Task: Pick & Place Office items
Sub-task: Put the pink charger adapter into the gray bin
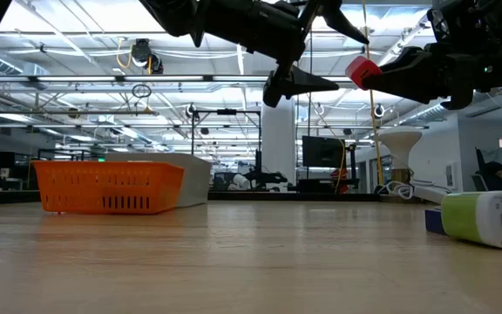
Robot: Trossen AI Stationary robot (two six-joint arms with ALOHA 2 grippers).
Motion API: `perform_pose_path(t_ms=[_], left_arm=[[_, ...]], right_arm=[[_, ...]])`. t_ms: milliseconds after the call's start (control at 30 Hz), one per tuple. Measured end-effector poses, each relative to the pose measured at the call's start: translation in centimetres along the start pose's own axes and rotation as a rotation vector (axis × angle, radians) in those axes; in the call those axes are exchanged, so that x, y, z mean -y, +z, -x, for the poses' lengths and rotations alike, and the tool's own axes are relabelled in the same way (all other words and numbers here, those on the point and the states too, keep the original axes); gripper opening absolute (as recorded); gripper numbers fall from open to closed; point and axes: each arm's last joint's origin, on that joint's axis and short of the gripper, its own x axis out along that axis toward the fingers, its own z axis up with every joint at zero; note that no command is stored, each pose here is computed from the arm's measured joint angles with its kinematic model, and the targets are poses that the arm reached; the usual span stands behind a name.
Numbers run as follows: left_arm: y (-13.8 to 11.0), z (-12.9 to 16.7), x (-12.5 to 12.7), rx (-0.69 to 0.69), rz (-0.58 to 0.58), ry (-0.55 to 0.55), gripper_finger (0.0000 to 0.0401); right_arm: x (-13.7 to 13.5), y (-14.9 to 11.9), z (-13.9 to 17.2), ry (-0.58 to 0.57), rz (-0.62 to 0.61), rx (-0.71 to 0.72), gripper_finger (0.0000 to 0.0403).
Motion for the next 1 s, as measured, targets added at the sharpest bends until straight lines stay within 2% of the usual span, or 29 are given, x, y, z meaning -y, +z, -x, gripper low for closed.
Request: perform_pose_path(t_ms=[167,300,400,600,1000], left_arm=[[-0.5,-0.5,-0.3,0.013,0.009,-0.012,0.0347],[-1.4,-1.4,-1.2,0.017,0.067,-0.010,0.0347],[-0.9,-1.5,-1.5,0.030,0.082,-0.009,0.0347],[-0.3,-1.6,-1.6,0.025,0.095,-0.077,0.0347],[-0.5,-1.6,-1.5,-0.005,0.099,-0.098,0.0344]], right_arm=[[0.0,0.0,0.0,0.000,-0.001,0.001,0.0175],[0.0,0.1,0.0,-0.001,-0.005,0.003,0.0175],[-0.1,0.0,0.0,0.004,-0.003,-0.001,0.0176],[-0.1,0.0,0.0,0.006,-0.005,0.001,0.0177],[-0.1,0.0,0.0,0.006,-0.003,0.001,0.0177]])
